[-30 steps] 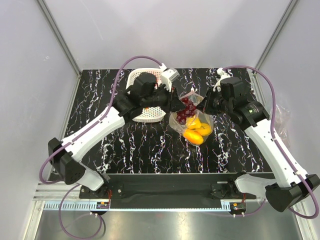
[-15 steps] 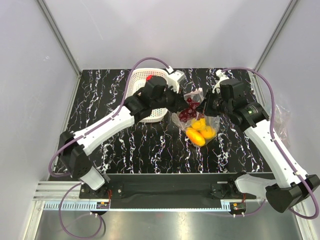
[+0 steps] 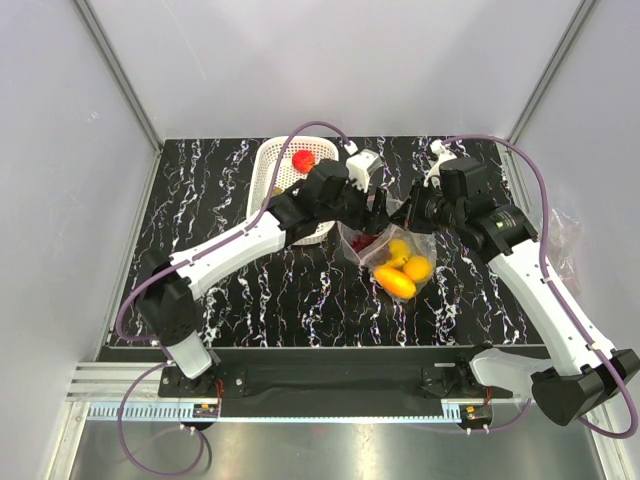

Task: Place the food in the zip-top bag and seal the zipper
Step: Place the fake fruit in the zipper food storage bag.

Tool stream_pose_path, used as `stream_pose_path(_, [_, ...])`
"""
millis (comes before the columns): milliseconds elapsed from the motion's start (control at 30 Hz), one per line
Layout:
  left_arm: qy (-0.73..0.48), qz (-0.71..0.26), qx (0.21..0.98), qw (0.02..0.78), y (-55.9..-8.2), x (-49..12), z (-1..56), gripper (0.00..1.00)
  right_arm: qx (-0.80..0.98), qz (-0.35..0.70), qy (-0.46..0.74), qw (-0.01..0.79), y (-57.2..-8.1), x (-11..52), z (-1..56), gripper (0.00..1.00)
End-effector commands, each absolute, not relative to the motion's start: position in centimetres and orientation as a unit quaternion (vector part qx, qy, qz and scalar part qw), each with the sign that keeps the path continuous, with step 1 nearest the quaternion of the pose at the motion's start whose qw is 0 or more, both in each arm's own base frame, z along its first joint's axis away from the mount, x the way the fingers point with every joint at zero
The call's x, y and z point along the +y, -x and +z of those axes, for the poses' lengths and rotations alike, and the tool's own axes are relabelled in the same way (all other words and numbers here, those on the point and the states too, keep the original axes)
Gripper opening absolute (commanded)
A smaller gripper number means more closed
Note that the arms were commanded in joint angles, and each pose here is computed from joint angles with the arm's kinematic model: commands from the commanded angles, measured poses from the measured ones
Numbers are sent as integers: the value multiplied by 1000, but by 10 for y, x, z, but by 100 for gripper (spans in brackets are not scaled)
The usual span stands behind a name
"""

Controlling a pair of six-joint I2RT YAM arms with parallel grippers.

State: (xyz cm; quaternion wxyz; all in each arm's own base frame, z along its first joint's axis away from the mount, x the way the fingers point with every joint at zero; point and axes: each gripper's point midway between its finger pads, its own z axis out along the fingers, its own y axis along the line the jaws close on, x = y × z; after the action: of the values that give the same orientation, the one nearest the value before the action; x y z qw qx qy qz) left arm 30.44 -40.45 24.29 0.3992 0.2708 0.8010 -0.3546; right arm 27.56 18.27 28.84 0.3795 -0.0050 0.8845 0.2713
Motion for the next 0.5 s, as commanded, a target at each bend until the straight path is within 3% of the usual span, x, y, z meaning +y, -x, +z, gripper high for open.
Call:
stream_pose_path(0, [-273,-391,751,456,-295,-400,314,78,866,284,10,413,-278,184,307,0])
stream_pose_path(233, [-277,-390,769,424,-266,-375,339,78,867,277,4,415,-279,181,303,0])
stream_pose_path(467, [-221,-316,829,405,-291,-342,297,80,863,280,4,421,-279,181,308,0])
